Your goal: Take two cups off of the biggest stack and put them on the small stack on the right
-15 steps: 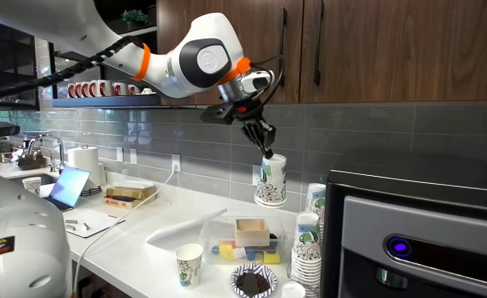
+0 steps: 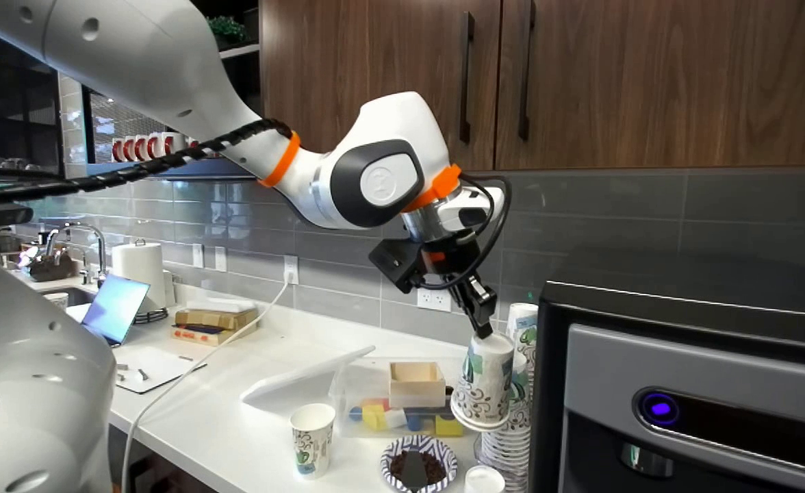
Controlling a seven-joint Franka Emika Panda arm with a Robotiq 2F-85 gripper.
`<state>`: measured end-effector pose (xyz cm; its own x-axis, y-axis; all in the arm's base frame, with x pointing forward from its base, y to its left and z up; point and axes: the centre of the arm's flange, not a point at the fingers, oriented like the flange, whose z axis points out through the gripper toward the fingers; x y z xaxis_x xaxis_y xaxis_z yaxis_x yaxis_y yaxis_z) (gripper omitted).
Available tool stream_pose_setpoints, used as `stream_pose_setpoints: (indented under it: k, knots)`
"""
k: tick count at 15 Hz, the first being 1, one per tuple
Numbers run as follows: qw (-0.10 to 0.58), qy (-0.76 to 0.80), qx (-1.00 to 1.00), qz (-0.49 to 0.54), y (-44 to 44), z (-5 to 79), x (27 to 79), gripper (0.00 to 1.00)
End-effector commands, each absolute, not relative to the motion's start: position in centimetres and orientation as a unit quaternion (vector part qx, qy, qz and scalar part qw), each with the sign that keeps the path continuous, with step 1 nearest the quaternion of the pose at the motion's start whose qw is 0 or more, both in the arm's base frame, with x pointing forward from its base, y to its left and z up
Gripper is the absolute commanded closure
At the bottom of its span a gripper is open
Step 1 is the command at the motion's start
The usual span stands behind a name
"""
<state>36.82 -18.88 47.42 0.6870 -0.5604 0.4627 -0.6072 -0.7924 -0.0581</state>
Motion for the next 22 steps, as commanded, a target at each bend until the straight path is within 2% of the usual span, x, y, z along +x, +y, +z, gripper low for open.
stream_pose_setpoints:
  k: [1, 14, 22]
  knots:
    - [0.061, -0.318, 0.922, 0.212, -20.6, 44.6, 39.2, 0.99]
    - [0.097, -0.276, 0.941, 0.169, -20.9, 38.0, 43.2, 0.99]
    - [0.090, -0.249, 0.950, 0.167, -19.3, 37.0, 45.0, 0.99]
